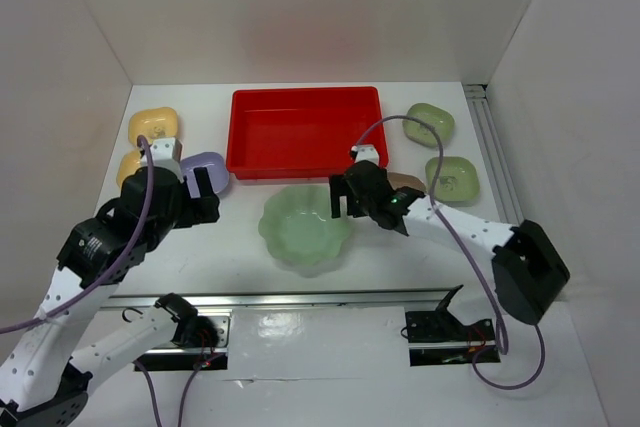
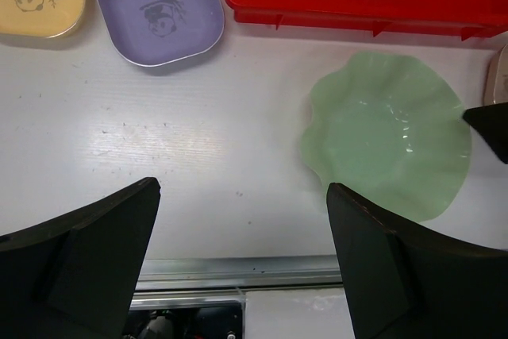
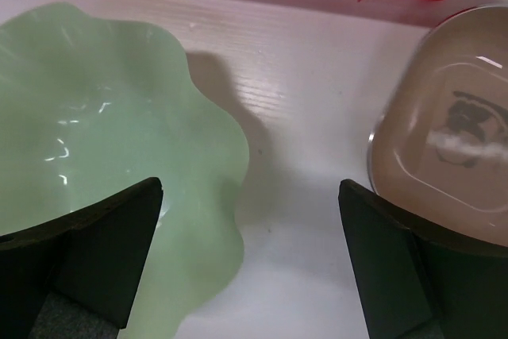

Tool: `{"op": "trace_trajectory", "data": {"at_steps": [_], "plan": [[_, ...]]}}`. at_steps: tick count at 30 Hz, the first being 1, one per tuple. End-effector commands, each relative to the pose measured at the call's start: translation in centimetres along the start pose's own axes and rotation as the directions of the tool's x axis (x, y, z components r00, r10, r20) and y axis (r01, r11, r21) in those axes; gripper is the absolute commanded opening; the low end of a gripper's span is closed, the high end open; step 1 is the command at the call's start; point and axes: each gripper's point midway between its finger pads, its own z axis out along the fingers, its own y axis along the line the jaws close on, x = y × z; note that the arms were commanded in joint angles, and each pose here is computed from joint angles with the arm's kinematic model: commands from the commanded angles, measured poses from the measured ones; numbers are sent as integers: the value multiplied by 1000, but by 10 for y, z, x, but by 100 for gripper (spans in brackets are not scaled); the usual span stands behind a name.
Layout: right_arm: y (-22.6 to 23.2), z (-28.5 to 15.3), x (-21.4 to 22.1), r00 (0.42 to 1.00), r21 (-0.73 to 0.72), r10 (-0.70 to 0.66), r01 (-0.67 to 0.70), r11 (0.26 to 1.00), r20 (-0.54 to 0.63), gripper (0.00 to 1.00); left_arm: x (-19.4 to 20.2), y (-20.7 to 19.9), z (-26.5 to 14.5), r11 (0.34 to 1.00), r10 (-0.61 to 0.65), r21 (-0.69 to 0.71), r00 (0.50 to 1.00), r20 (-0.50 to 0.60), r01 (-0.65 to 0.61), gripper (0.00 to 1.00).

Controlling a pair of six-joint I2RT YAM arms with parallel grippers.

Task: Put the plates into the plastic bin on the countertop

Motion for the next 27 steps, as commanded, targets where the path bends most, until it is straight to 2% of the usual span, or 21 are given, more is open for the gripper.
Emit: {"op": "trace_trajectory", "data": {"at_steps": [1, 6, 9, 11, 12, 13, 15, 18, 21, 25, 27], "plan": [[19, 27, -1, 999, -72, -18, 21, 997, 43, 99, -12, -3, -8, 999, -24, 40, 998, 62, 22, 100], [21, 47, 16, 1000, -98, -16, 15, 995, -5, 85, -14, -1, -13, 999, -23, 48, 997, 79, 19, 100], [16, 51, 38, 999, -110, -26, 21, 994, -43, 68, -14, -1, -13, 999, -23, 48, 997, 79, 19, 100], [16, 51, 44, 998, -117, -19, 12, 993, -54, 51, -14, -1, -13, 999, -23, 48, 997, 79, 19, 100], [17, 51, 46, 998, -127, -18, 11, 992, -54, 50, -13, -2, -11, 999, -19, 44, 997, 70, 16, 100], [14, 50, 50, 998, -124, -20, 12, 992, -59, 33, -15, -3, -11, 999, -22, 48, 997, 78, 19, 100], [14, 48, 52, 998, -137, -30, 22, 990, -56, 16, -14, -4, -8, 999, -18, 43, 997, 69, 15, 100], [18, 43, 54, 997, -171, -48, 38, 985, -59, 0, -13, -4, -6, 999, -14, 39, 998, 62, 12, 100], [19, 30, 61, 991, -207, -105, 86, 975, -81, 0, -13, -4, -6, 999, -14, 39, 998, 62, 12, 100], [47, 1, 62, 979, -376, -167, 112, 920, -117, 0, -14, -3, -6, 999, -14, 31, 998, 66, 12, 100], [60, -13, 50, 980, -443, -176, 116, 889, -97, 0, -13, -4, -4, 1000, -11, 27, 998, 58, 9, 100]]}}
